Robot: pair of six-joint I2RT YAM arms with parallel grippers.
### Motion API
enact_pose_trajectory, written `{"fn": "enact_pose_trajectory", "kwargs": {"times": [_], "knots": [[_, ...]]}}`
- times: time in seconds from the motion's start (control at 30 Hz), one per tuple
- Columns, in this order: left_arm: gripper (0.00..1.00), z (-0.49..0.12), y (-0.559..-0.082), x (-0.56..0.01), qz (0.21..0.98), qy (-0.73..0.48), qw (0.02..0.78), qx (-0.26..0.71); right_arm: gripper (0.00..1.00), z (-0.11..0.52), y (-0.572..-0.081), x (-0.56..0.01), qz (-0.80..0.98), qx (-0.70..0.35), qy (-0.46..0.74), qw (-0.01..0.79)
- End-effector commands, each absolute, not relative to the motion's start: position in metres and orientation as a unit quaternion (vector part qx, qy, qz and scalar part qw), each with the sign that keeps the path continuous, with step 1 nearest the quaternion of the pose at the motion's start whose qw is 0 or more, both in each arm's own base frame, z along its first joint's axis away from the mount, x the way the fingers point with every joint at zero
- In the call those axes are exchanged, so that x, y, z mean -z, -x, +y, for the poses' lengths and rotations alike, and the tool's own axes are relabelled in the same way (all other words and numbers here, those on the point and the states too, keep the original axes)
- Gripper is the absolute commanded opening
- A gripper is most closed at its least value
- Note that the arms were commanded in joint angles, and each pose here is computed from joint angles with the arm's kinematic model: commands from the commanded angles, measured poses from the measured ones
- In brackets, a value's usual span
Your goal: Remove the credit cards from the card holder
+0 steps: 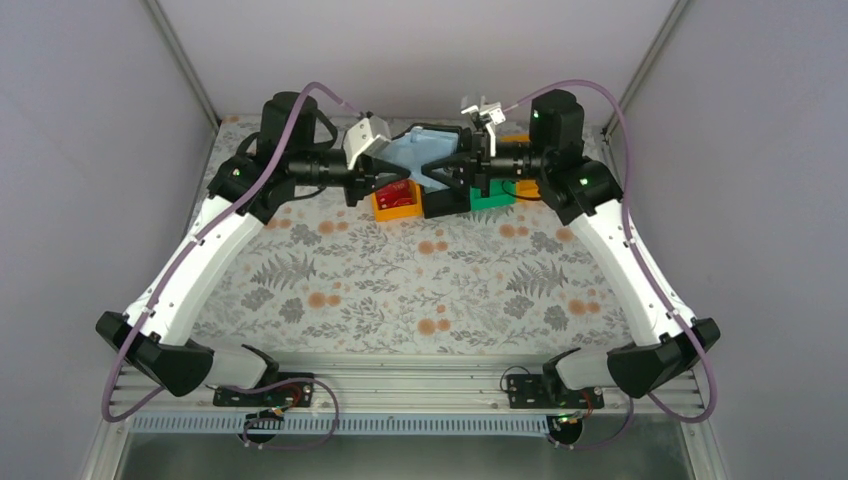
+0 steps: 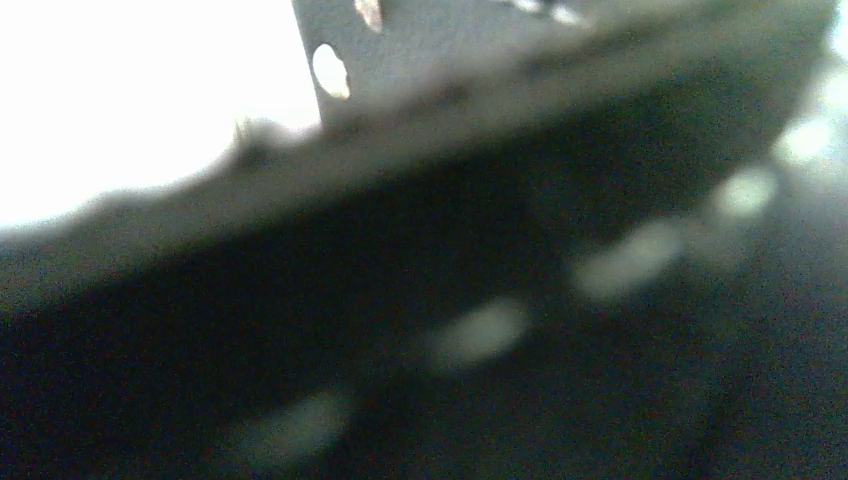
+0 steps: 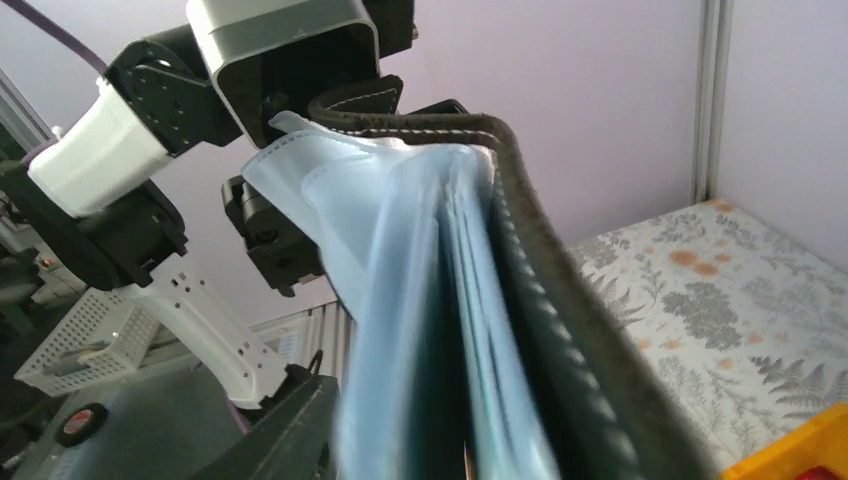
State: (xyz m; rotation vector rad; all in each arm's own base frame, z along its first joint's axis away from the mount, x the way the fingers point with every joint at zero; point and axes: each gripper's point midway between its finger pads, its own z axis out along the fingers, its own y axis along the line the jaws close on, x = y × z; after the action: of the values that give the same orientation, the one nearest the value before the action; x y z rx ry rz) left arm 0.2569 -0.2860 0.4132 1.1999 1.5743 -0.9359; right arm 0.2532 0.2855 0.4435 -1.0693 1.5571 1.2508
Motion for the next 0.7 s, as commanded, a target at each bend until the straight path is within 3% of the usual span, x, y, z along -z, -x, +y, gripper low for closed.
{"fn": "enact_pose_trajectory", "kwargs": {"times": [0.0, 0.07, 0.17, 0.67], "knots": [[0.02, -0.281, -0.241, -0.423, 0.612, -0.502, 0.455, 0.409, 0.53, 0.264, -0.24, -0.454, 0.6, -0.507, 0.447, 0.429], [0.02, -0.278, -0.239, -0.424, 0.609, -0.502, 0.454, 0.414, 0.6, 0.254, -0.24, -0.451, 0.6, -0.51, 0.446, 0.425], [0.02, -0.276, -0.237, -0.425, 0.604, -0.504, 0.453, 0.419, 0.62, 0.246, -0.24, -0.445, 0.608, -0.502, 0.446, 0.424], [0.02, -0.277, -0.233, -0.42, 0.6, -0.508, 0.445, 0.429, 0.52, 0.252, -0.256, -0.447, 0.622, -0.515, 0.412, 0.422]]}}
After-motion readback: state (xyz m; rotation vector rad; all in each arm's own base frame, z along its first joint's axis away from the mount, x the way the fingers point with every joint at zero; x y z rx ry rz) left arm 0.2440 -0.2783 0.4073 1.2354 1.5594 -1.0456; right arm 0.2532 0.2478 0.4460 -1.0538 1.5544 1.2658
